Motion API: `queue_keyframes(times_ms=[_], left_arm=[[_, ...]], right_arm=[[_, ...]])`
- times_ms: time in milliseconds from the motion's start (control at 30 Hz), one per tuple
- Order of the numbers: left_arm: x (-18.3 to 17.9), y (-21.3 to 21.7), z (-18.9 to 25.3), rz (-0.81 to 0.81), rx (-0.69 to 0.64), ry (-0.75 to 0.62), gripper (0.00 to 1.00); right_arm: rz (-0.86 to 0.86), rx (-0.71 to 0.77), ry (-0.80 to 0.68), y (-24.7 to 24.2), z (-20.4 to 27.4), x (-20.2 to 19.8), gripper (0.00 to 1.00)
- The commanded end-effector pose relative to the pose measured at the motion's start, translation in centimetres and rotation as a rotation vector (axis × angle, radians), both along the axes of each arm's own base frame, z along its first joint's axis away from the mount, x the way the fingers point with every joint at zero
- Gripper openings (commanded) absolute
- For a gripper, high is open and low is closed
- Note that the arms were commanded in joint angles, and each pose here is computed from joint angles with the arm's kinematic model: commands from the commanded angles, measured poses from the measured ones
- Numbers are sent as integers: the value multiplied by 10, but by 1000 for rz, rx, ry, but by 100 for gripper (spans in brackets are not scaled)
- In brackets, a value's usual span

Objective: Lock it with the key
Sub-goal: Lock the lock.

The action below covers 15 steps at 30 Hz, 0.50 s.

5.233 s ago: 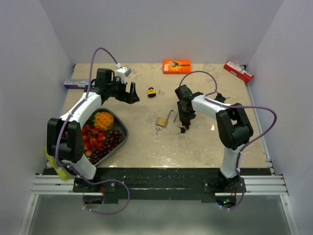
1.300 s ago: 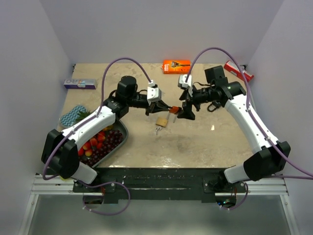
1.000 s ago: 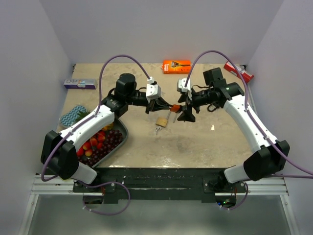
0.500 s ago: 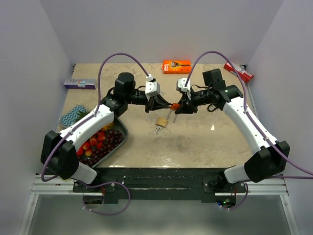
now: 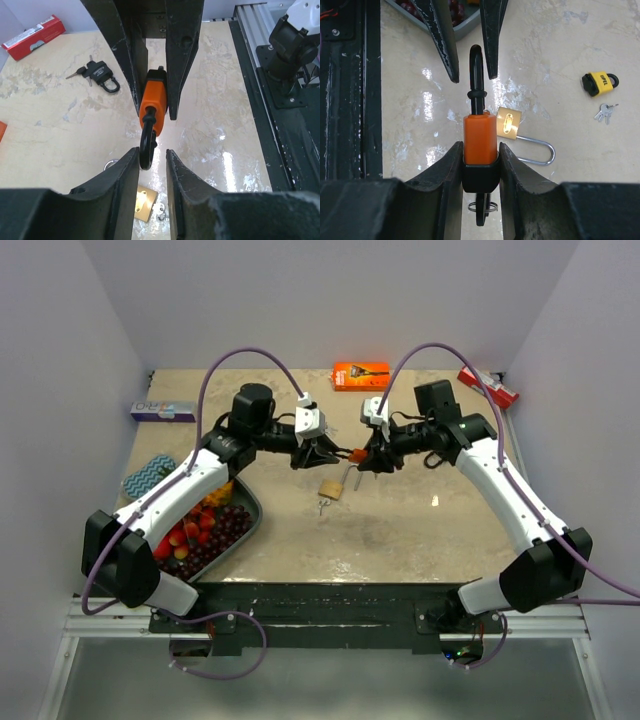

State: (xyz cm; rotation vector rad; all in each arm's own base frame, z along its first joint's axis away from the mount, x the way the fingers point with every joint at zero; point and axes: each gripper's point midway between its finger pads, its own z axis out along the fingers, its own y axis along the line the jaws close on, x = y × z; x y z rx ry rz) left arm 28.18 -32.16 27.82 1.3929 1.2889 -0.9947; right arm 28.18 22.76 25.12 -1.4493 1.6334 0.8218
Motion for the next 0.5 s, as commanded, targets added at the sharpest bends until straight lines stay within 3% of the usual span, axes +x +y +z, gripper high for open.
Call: queue_keyframes(times_ms=[0,333,467], left_arm=[[0,3,27,-17,-27,-110,29],[1,-1,37,-35,-52,-114,21],[0,-3,32,-48,-52,-85,7]], right_arm=[[7,35,-57,4,19,4,0],[11,29,-48,5,17,5,0],[5,46,-62,6,23,7,0]])
